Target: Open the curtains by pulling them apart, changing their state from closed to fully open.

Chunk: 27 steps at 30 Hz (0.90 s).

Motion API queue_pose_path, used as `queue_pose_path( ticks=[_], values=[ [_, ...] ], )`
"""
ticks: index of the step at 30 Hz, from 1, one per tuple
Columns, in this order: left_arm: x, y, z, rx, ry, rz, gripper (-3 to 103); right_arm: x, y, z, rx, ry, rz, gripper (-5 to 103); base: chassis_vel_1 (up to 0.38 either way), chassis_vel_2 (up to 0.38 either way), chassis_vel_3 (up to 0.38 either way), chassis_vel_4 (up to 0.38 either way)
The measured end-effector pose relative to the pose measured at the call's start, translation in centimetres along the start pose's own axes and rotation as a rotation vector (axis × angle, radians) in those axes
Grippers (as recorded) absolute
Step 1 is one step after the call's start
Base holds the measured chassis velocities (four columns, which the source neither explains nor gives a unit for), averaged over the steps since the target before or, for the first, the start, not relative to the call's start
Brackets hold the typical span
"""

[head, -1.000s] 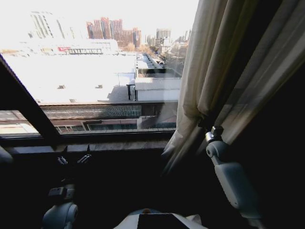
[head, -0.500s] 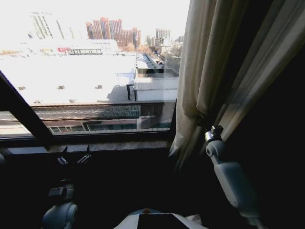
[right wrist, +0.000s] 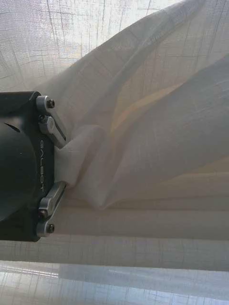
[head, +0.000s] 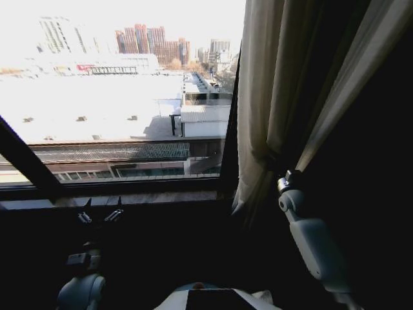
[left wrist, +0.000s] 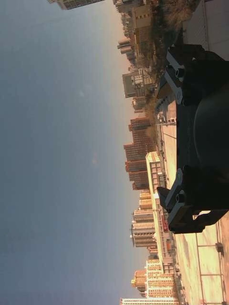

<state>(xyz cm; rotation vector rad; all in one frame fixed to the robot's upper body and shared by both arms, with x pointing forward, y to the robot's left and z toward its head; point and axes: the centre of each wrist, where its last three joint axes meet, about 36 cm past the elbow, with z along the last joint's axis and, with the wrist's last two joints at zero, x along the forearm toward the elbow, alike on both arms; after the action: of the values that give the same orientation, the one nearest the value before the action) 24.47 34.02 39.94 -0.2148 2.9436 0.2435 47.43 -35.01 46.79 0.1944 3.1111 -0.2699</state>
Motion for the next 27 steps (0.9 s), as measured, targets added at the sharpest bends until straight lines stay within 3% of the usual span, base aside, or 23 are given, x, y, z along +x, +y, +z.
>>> queue_pose_path(
  ticks=[27],
  values=[
    [0.31,0.02,-0.06,0.001,-0.009,-0.013,100,0.07,0.49,0.28,-0.003,0.002,-0.009,0,-0.117,-0.115,0.117,0.117]
  ],
)
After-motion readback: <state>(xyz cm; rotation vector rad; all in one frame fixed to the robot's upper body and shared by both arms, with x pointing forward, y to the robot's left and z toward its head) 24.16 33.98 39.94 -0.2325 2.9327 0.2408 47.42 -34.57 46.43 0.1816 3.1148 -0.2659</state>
